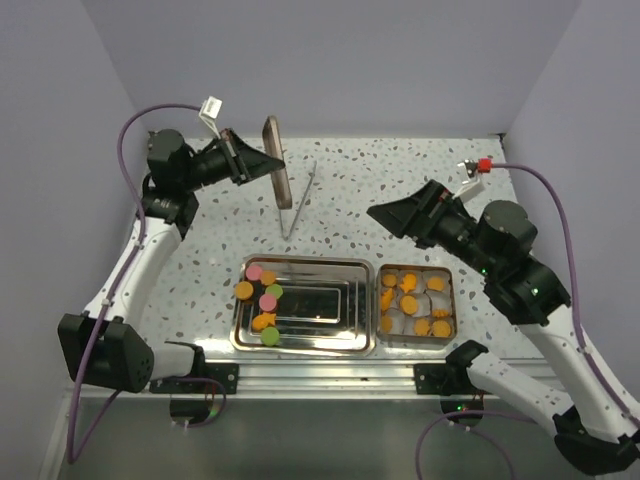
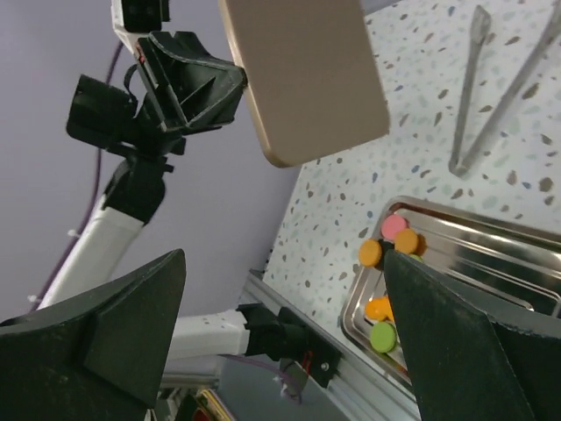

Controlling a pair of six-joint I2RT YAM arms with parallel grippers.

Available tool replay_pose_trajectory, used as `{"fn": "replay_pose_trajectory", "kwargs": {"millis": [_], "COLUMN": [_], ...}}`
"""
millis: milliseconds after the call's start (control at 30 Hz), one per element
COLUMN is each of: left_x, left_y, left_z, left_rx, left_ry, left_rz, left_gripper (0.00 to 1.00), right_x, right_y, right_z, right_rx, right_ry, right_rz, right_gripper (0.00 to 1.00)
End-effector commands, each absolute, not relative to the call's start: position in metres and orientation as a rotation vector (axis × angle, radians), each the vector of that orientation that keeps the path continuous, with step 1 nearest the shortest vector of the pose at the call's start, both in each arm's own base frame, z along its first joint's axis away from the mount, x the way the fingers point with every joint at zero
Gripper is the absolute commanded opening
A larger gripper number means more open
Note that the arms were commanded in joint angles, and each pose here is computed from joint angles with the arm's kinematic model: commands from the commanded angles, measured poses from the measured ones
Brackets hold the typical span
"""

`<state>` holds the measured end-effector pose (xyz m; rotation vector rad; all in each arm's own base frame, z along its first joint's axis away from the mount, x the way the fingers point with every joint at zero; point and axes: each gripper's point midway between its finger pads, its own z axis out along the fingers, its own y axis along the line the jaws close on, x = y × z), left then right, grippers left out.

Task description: Pack the cookies

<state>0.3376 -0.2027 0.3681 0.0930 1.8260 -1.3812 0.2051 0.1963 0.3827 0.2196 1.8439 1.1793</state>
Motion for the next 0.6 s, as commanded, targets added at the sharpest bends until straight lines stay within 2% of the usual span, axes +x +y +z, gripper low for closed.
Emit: {"fn": "replay_pose_trajectory", "kwargs": {"millis": [0,33,133,267,400,567], "left_x": [0.265,0.252,0.238,0.202,0.183,0.156], "left_y": [-0.217,-0.215,-0.211,-0.198,-0.189,-0.178], "left_z": [0.451,0.465,0.483,0.52,0.541,0.56], "left_rx": [0.414,0.493,0.445,0.516,0.528,0.551], "left_ry": [1.484,1.372,1.311,1.087,0.983,0.884], "left_rz": [-1.78,-1.778,-1.912,-2.058,-2.118,-2.16], "left_gripper": [0.0,0.0,0.0,0.0,0.0,0.0], "right_x": [0.193,0.194,0.197,0.214,0.233,0.257], "right_y": [0.225,0.226,0.237,0.243,0.249,0.246], "right_z": [0.442,0.447,0.464,0.478,0.511,0.53], "right_rx": [0.002,0.002,-0.046,0.007,0.038,0.066], "right_ry": [1.651,1.625,1.575,1.502,1.368,1.319], "right_rz": [1.395,1.409,1.463,1.529,1.652,1.661], "right_gripper": [0.99,0.99,0.99,0.99,0.99,0.99]}}
